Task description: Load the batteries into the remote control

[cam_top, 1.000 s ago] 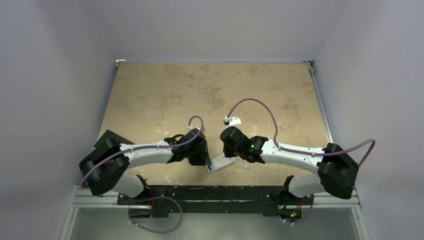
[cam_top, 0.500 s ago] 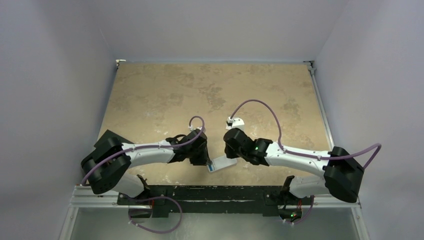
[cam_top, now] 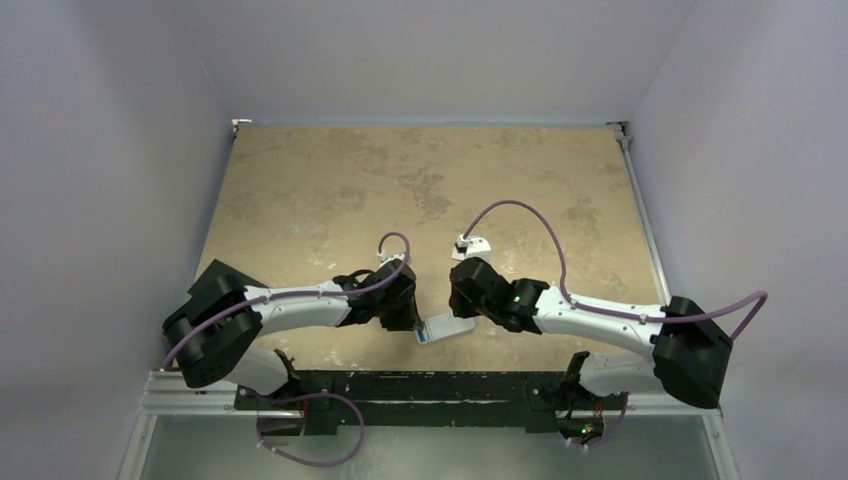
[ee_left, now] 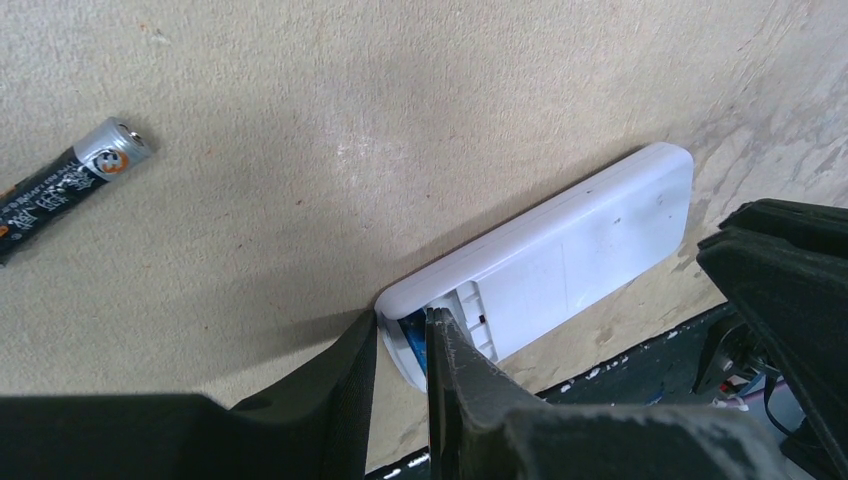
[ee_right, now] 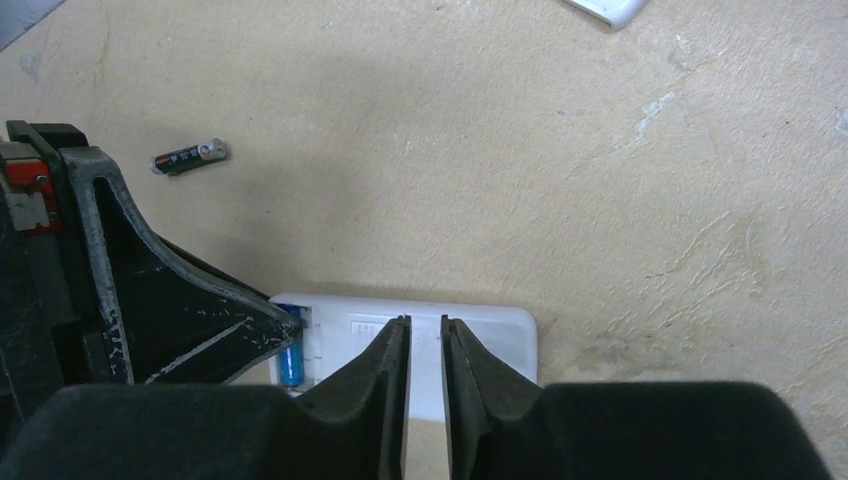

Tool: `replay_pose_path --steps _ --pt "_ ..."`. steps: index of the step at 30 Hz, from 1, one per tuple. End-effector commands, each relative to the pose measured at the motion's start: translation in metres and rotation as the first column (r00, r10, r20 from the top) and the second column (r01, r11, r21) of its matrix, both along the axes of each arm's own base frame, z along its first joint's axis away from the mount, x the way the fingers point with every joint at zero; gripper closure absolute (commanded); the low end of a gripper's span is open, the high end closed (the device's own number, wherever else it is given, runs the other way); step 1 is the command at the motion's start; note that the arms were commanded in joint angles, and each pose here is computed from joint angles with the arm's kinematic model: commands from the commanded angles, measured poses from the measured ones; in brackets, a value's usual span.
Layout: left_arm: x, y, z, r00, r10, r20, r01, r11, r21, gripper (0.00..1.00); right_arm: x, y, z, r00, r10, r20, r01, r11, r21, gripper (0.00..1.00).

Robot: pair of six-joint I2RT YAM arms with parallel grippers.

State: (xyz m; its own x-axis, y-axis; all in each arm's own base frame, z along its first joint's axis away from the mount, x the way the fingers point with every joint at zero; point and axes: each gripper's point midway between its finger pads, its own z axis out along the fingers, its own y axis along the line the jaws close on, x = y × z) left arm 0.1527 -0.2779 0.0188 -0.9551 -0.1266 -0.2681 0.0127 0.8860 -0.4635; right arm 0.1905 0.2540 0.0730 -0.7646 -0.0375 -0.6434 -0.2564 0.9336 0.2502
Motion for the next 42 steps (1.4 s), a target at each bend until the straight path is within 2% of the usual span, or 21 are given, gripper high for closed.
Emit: replay_pose_path --steps 1,4,8,14,26,31,36,40,42 --pt "0.000 -0.002 0.009 1.000 0.005 0.010 -0.005 1.000 -0.004 1.00 0.000 0.000 0.013 1.000 0.004 0.030 -0.005 0.999 0.041 0.73" --pt "-0.001 -0.004 0.014 1.000 -0.001 0.017 0.002 1.000 -0.027 0.98 -0.002 -0.002 0.016 1.000 0.006 0.030 -0.008 0.999 0.050 0.65" --pt "-0.003 -0.002 0.021 1.000 -0.005 0.030 0.006 0.999 -0.041 0.85 -0.005 -0.005 0.018 1.000 0.004 0.023 -0.005 0.999 0.054 0.61" --pt "0.000 -0.003 0.039 0.996 -0.023 0.083 0.029 0.997 -0.078 0.73 -0.013 -0.008 0.016 1.000 0.015 -0.007 -0.015 0.998 0.063 0.60" --pt "0.012 -0.015 0.049 0.983 -0.102 0.150 0.111 0.992 -0.056 0.69 -0.036 -0.013 0.004 0.994 0.047 -0.100 -0.039 0.996 0.083 0.60" --pt "0.024 -0.031 0.062 0.967 -0.151 0.207 0.169 0.983 -0.069 0.69 -0.047 -0.017 -0.009 0.987 0.053 -0.153 -0.041 0.996 0.080 0.68" --pt "0.038 -0.035 0.062 0.960 -0.161 0.228 0.180 0.981 -0.065 0.74 -0.048 -0.022 -0.018 0.985 0.042 -0.165 -0.033 0.998 0.057 0.86" --pt "0.045 -0.034 0.055 0.961 -0.165 0.224 0.182 0.982 -0.058 0.86 -0.051 -0.025 -0.026 0.982 0.036 -0.185 -0.031 0.999 0.034 1.00" --pt "0.047 -0.033 0.049 0.962 -0.167 0.215 0.182 0.982 -0.052 0.94 -0.052 -0.026 -0.030 0.981 0.034 -0.194 -0.029 0.999 0.025 1.00"
